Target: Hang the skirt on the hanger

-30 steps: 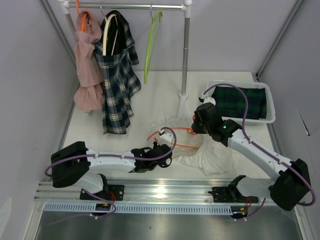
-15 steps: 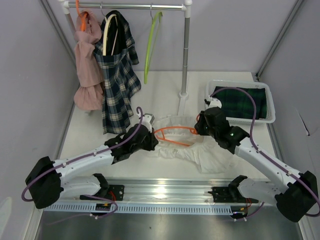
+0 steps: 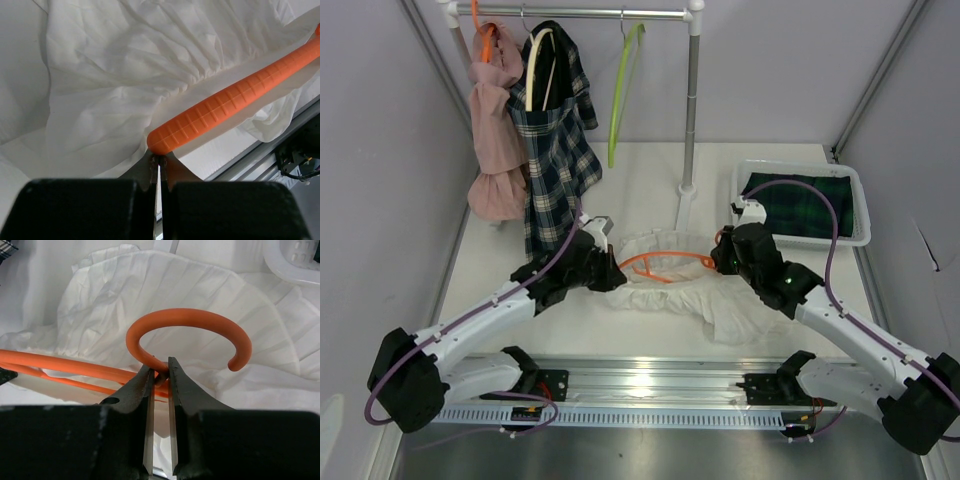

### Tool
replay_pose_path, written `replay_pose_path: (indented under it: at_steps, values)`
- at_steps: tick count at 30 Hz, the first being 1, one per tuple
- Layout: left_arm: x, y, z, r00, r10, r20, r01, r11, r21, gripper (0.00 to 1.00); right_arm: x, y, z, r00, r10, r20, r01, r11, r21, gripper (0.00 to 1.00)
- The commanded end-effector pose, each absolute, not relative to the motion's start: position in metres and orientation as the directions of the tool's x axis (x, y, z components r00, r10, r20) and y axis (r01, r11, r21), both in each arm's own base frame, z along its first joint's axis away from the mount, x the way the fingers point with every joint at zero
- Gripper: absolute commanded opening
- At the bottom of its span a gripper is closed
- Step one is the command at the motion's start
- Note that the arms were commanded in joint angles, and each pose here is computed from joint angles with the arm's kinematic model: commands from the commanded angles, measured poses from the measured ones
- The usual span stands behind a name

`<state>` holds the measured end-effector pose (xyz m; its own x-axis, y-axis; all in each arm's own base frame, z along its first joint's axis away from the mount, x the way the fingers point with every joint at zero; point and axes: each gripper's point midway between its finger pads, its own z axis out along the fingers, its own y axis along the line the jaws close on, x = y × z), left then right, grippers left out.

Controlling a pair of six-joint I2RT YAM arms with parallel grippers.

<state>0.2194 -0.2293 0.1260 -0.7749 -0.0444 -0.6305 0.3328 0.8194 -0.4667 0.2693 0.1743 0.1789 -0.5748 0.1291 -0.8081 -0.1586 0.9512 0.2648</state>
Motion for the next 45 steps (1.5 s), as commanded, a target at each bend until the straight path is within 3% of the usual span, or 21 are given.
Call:
replay_pose_path:
  at_steps: [1, 18, 36, 45]
  values:
    - [0.231, -0.224, 0.151, -0.749, -0.063, -0.660, 0.348, 0.811, -0.471, 0.00, 0.272, 0.160, 0.183, -0.517, 0.073, -0.853, -0.143, 0.975, 0.171, 0.00]
    - [0.238, -0.204, 0.129, -0.784, -0.066, -0.617, 0.301, 0.830, -0.470, 0.00, 0.273, 0.143, 0.182, -0.500, 0.113, -0.859, -0.094, 0.979, 0.184, 0.00]
    - [0.259, -0.205, 0.172, -0.742, -0.090, -0.664, 0.326, 0.818, -0.475, 0.00, 0.268, 0.145, 0.181, -0.482, 0.058, -0.874, -0.098, 0.988, 0.120, 0.00]
    - [0.247, -0.206, 0.201, -0.726, -0.055, -0.686, 0.381, 0.798, -0.467, 0.00, 0.273, 0.146, 0.198, -0.444, 0.052, -0.895, -0.078, 0.992, 0.096, 0.00]
